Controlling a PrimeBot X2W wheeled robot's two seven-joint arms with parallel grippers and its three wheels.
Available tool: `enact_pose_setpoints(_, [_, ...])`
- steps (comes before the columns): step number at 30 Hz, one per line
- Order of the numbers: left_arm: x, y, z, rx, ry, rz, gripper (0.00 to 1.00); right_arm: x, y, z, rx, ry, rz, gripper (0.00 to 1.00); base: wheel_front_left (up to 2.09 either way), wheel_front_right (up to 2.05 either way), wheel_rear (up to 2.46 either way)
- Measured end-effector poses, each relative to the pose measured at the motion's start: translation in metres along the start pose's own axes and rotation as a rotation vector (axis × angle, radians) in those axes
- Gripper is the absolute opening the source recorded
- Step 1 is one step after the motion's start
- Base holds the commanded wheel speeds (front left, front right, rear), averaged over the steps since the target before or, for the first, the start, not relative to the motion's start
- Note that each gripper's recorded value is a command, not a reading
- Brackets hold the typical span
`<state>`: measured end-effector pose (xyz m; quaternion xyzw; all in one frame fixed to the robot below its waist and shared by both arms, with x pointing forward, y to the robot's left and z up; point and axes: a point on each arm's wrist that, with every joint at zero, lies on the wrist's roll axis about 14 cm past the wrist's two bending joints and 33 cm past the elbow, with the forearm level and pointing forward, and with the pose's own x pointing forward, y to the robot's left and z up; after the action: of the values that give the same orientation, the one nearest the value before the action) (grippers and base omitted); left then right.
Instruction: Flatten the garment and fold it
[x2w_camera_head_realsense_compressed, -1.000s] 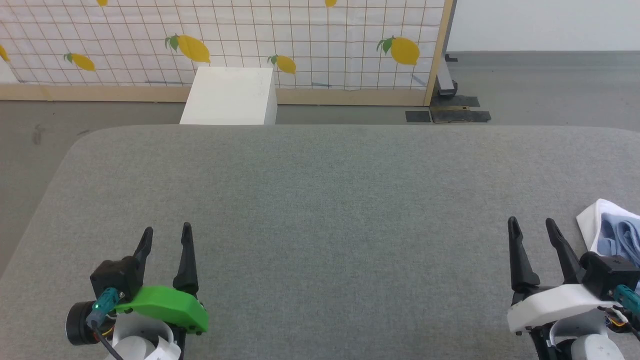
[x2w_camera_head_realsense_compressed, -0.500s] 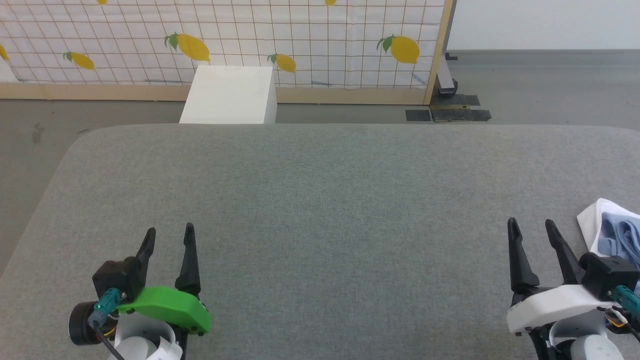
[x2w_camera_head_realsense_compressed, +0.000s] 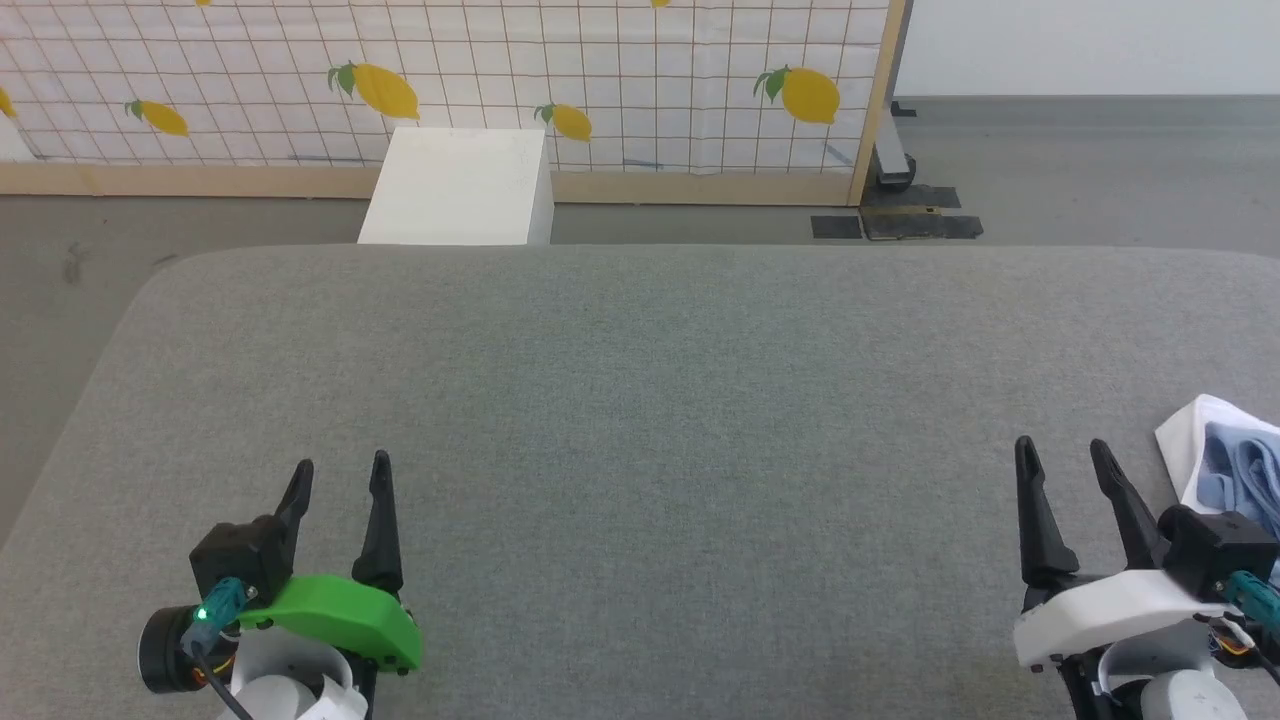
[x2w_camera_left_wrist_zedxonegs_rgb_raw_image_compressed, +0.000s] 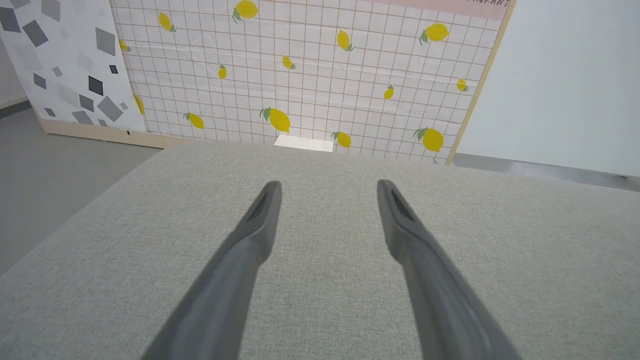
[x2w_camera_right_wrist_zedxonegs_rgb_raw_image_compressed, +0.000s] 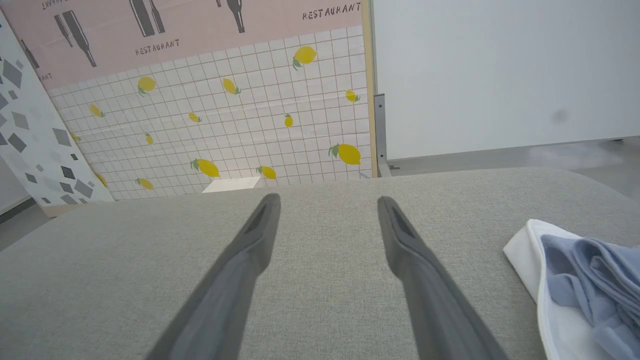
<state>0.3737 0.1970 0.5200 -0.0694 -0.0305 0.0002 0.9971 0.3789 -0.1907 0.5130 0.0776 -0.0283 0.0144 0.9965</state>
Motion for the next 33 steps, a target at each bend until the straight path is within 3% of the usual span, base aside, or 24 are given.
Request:
enact_pose_setpoints(13, [0.0006, 0.0007, -0.0037, 0.001, 0.012, 0.000, 1.00, 0.0004, -0.0008, -0.0015, 0.000, 0.004, -0.003, 1.00, 0.00, 0.00, 0.00])
enact_pose_setpoints(14, [0.0006, 0.0008, -0.0039, -0.001, 0.013, 0.001, 0.00, 0.0004, -0.0009, -0.0015, 0.000, 0.004, -0.003, 0.00, 0.00, 0.00, 0.00])
enact_pose_setpoints(33, [0.0026, -0.0035, -0.0014, -0.001, 0.011, -0.005, 0.00, 0.0008, 0.0018, -0.0006, -0.013, 0.012, 0.007, 0.00, 0.00, 0.00, 0.00])
